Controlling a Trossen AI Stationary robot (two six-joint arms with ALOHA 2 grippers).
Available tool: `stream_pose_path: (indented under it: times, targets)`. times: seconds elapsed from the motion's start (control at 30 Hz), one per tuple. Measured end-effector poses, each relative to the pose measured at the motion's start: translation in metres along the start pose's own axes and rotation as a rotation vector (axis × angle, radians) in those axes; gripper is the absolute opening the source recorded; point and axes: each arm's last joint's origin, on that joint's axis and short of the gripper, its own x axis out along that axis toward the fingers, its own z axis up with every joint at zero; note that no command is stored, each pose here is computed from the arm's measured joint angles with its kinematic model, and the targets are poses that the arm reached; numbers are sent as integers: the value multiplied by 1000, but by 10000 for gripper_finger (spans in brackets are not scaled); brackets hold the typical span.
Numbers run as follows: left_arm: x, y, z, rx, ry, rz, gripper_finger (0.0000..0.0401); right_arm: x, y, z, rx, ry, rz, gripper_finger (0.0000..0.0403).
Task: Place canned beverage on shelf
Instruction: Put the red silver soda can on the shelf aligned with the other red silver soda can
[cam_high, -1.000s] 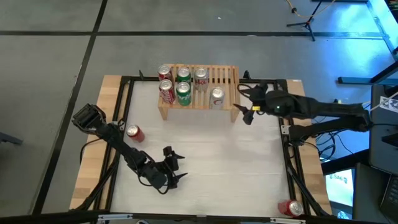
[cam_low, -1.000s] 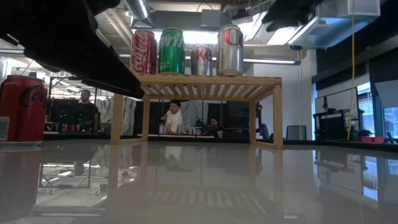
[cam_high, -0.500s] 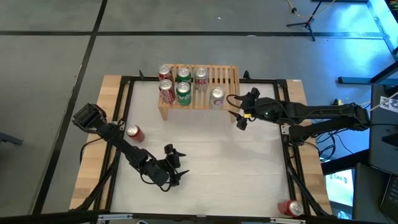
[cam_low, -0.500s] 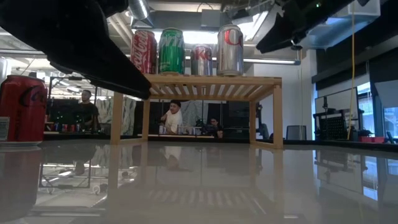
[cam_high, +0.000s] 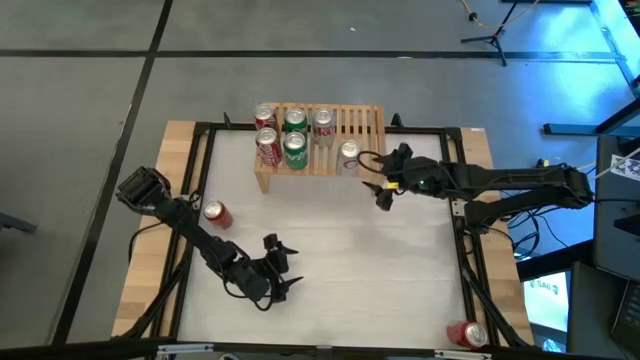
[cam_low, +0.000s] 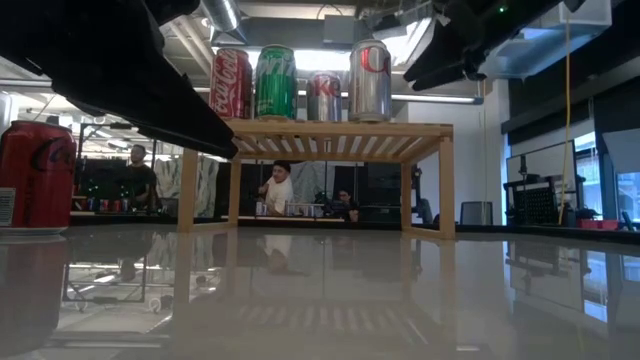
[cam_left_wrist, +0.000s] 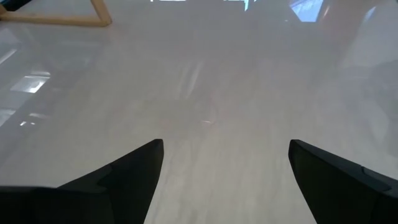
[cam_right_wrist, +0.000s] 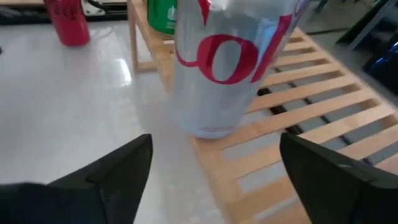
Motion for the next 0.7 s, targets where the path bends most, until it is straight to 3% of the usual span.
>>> stream_pose_path:
  times: [0.43,0.7]
  targets:
    - [0,0,0,-6,3,5,337,16,8,6,7,-183,47,312]
    - [0,0,0,-7,-1,4,337,28,10,2,3,-205,-36,312]
